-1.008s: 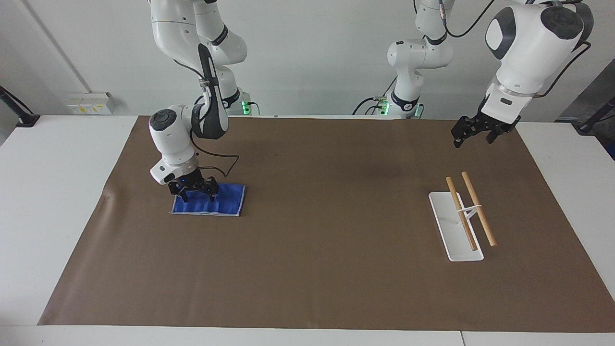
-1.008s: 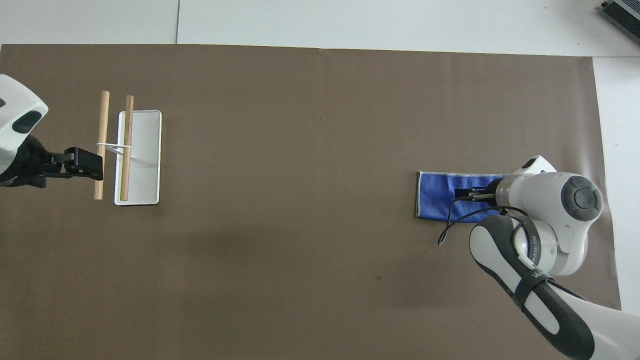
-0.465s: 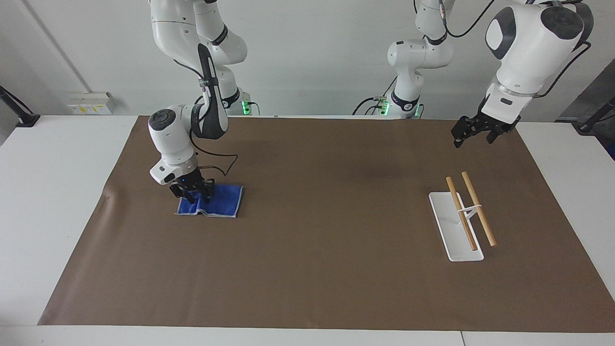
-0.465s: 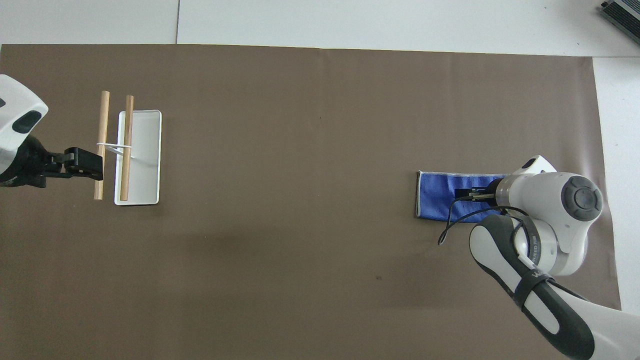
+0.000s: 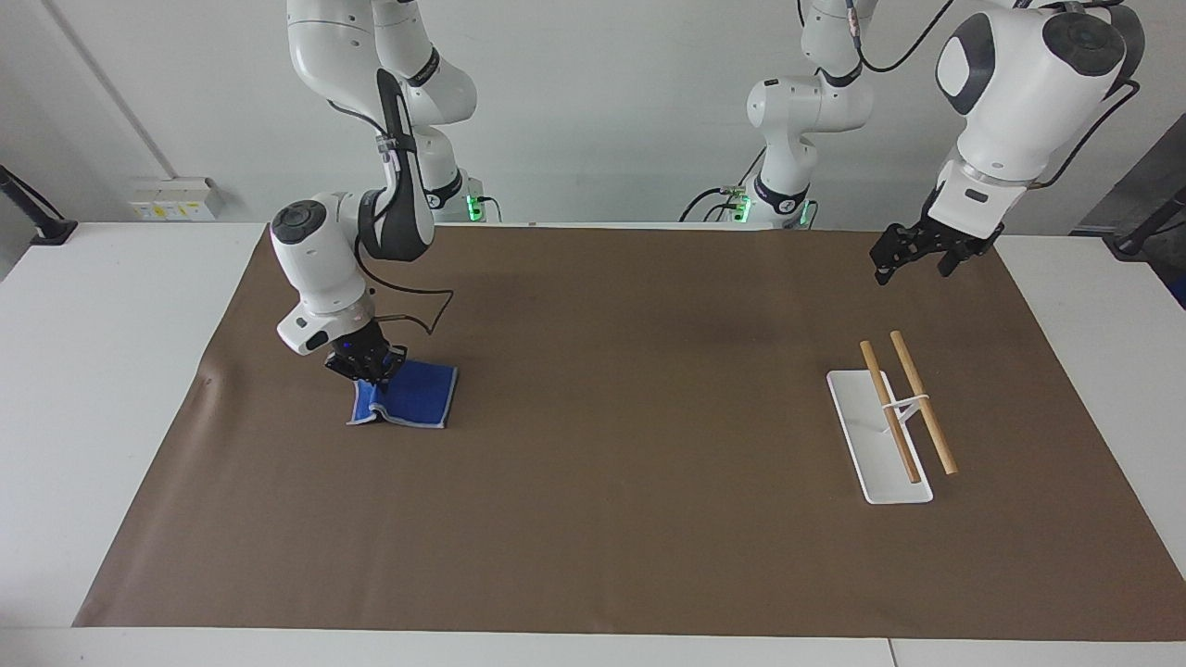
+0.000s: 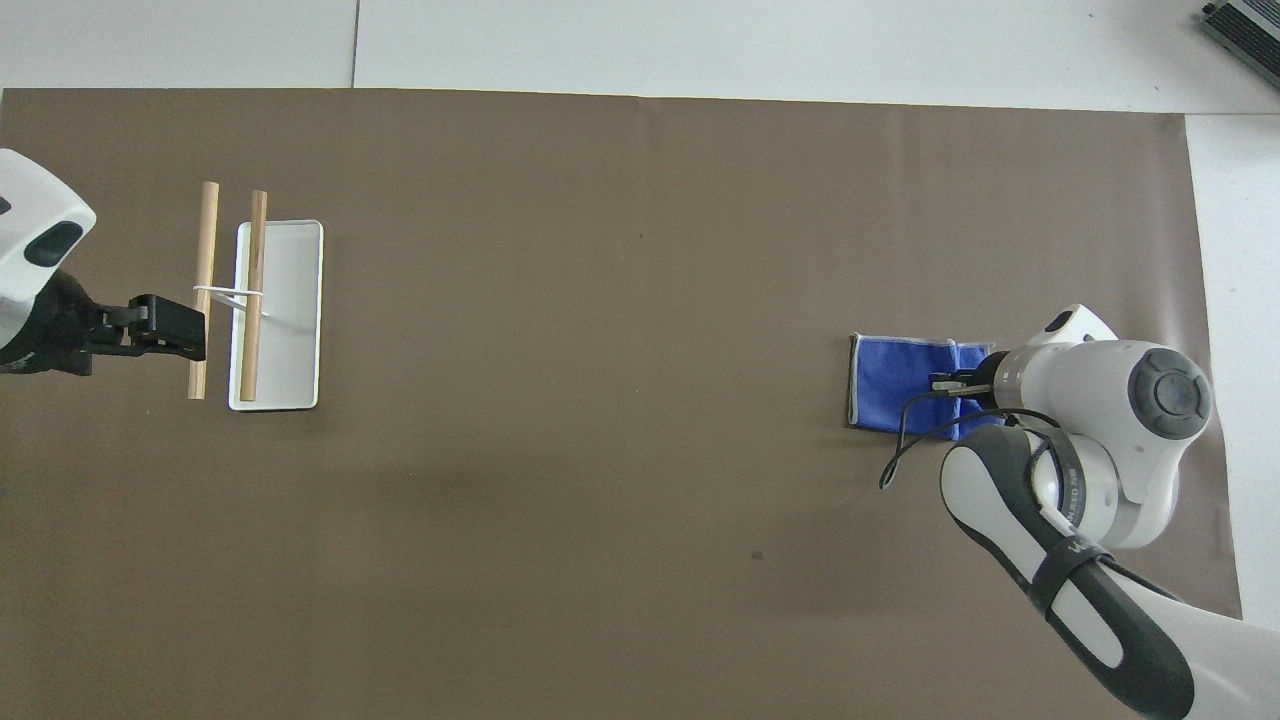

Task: Right arm passes towel to left arm to hang
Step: 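Close the right gripper on the towel edge and lift it, then carry the towel toward the rack while the left gripper reaches out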

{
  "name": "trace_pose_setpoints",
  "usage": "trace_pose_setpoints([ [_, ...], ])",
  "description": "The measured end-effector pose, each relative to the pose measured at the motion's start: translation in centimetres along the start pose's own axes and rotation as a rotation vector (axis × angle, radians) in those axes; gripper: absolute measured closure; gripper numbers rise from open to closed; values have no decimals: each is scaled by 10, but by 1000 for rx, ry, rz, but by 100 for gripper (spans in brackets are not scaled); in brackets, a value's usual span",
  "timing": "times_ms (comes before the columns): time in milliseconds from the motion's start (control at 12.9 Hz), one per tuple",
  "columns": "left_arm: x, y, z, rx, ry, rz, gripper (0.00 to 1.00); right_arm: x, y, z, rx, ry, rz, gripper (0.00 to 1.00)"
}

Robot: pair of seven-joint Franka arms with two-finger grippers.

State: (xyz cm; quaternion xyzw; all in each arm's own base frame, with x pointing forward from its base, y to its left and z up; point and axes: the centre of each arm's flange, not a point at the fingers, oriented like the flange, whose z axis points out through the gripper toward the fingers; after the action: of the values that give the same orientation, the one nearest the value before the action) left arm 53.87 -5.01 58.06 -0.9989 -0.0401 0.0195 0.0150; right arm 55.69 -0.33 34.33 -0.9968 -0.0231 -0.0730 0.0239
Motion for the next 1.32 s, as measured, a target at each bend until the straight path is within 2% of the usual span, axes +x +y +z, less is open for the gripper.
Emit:
trace_pose_setpoints([
  [233,0,0,0,0,0,0,0,27,-31,-46,112,50,42,96],
  [465,0,0,0,0,0,0,0,54,-63,-89,187,115,48,96],
  [620,0,0,0,0,0,0,0,66,-96,-112,290,146,136,96],
  [1085,0,0,0,0,0,-1,0,74,-183,-132,691,143,511,96],
  [1318,0,1,-1,0,2,-1,0,64,-230,-137,840,98,702,96],
])
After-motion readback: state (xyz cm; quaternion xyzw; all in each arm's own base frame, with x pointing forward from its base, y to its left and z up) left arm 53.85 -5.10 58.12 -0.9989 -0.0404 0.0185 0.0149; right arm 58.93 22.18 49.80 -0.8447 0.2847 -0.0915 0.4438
